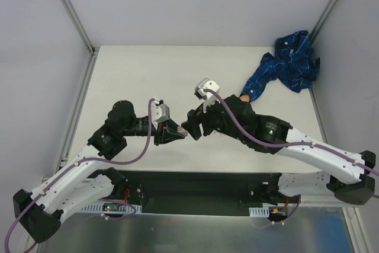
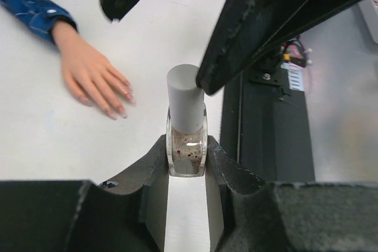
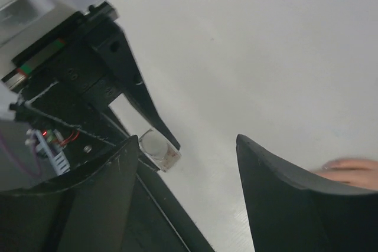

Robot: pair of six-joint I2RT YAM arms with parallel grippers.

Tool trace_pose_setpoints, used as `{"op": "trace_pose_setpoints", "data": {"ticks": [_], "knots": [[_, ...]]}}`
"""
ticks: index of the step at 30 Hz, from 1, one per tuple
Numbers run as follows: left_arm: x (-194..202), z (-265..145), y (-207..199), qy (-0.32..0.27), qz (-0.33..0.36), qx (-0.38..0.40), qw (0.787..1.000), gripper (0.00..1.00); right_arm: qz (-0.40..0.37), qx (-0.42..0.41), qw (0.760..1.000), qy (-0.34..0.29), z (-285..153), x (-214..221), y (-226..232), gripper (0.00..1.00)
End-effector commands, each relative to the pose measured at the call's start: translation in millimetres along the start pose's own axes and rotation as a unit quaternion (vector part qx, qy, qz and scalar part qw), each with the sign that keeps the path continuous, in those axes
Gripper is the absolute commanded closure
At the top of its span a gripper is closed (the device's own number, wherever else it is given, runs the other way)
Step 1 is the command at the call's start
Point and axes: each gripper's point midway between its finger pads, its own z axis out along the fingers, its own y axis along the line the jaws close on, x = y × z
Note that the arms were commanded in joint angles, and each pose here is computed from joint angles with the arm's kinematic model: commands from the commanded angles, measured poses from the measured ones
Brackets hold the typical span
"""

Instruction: Paint the nails

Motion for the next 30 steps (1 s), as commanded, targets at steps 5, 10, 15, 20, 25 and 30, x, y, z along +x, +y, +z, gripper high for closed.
{"op": "trace_pose_setpoints", "data": {"ticks": [5, 10, 15, 20, 25, 30], "knots": [[-32, 0, -34, -0.033, 0.025, 0.111, 0.993, 1.0, -0.054, -0.263, 0.963, 0.004, -11, -1, 66, 0.47], [-32, 0, -31, -0.036, 0.027, 0.102, 0.994, 1.0, -0.045, -0.281, 0.959, 0.01, -9, 1, 71, 0.7], [-34, -1, -24, -0.04, 0.032, 0.073, 0.996, 1.0, -0.035, -0.275, 0.961, 0.025, -3, 11, 69, 0.89], [-36, -7, 17, -0.052, 0.047, -0.062, 0.996, 1.0, 0.004, -0.166, 0.986, 0.022, 14, 14, 44, 0.99], [-32, -20, 52, -0.043, 0.05, -0.17, 0.983, 1.0, 0.075, 0.254, 0.962, -0.064, 6, 0, -20, 0.99], [-31, -21, 53, -0.04, 0.048, -0.176, 0.982, 1.0, 0.071, 0.243, 0.966, -0.045, 22, -10, 7, 0.99]]}}
